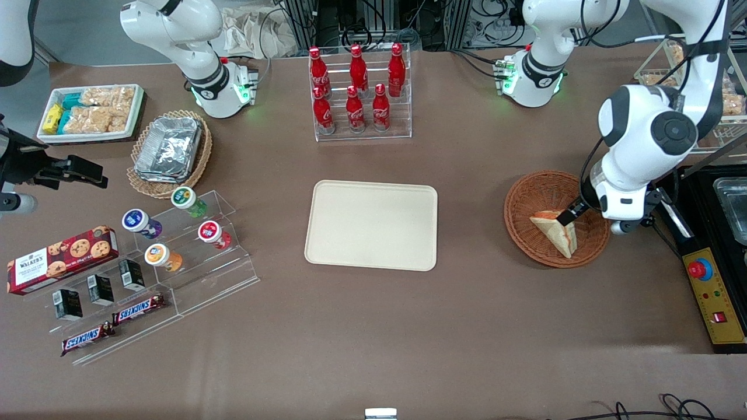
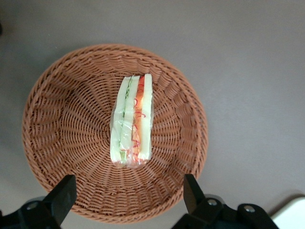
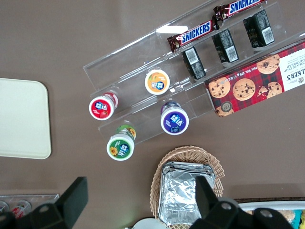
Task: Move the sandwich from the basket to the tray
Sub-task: 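Close the left gripper on the sandwich and lift it from the basket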
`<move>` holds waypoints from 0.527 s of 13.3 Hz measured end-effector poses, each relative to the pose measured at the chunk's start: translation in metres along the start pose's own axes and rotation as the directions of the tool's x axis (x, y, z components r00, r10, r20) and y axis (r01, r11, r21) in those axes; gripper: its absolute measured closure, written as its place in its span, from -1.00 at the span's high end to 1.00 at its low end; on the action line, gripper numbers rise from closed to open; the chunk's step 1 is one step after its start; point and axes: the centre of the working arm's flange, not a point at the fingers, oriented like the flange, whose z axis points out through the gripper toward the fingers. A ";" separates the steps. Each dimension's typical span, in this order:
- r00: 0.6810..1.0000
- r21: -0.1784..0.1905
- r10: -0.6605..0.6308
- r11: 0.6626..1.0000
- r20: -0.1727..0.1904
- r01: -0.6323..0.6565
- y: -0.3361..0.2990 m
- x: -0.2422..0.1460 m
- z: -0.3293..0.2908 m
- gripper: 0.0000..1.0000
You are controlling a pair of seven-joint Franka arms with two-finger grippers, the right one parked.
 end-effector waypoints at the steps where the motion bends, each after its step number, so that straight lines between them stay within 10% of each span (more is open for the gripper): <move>1: 1.000 0.002 -0.001 1.000 0.002 0.001 0.001 0.003 0.011 1.00; 7: 0.996 0.021 -0.086 0.996 0.023 0.085 -0.012 0.024 0.058 1.00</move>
